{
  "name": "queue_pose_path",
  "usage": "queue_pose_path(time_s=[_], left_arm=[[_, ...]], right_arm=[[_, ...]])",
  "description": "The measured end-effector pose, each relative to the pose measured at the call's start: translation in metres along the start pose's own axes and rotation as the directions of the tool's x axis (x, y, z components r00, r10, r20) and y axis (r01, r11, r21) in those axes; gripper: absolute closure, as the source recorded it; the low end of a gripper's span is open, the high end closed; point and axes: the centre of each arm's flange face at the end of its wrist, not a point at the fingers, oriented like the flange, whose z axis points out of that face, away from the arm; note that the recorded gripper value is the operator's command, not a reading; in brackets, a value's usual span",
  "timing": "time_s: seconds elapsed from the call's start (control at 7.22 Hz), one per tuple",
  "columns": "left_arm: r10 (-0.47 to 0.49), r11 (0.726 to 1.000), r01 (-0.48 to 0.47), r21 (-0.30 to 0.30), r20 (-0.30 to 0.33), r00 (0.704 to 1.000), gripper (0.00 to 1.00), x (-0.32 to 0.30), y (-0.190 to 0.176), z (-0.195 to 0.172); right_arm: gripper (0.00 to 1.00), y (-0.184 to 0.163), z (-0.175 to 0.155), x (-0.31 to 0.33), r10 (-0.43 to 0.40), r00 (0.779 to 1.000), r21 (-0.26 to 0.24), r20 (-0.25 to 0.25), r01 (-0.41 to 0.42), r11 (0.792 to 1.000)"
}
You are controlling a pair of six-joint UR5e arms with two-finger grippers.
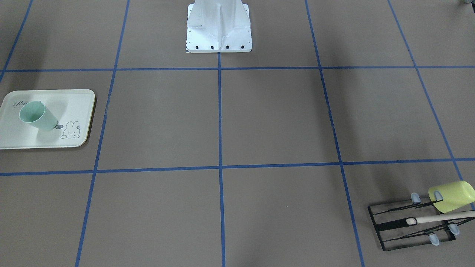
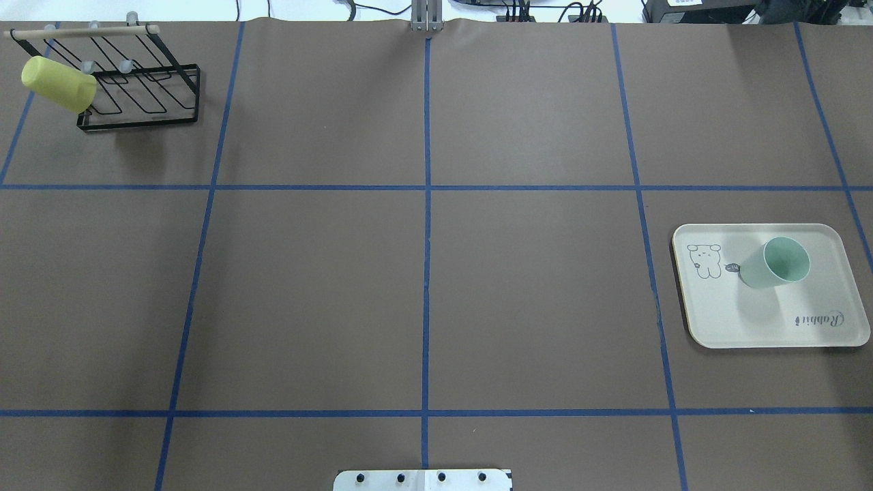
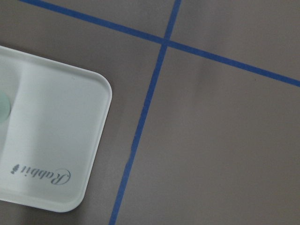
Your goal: Left arm grabs green cup and hands to right arm on tray
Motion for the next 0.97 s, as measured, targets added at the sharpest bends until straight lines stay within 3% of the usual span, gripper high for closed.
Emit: queue_pose_path(time_s=[0.97], left_arm=[[-0.013,1.000,0.013,-0.016,0.002,1.000,0.00,-0.0046,0.0099,0.0062]], right_arm=[[0.00,0.0007,-0.0002,-0.0008,0.002,1.000,0.006,0.009,-0.003,1.000]])
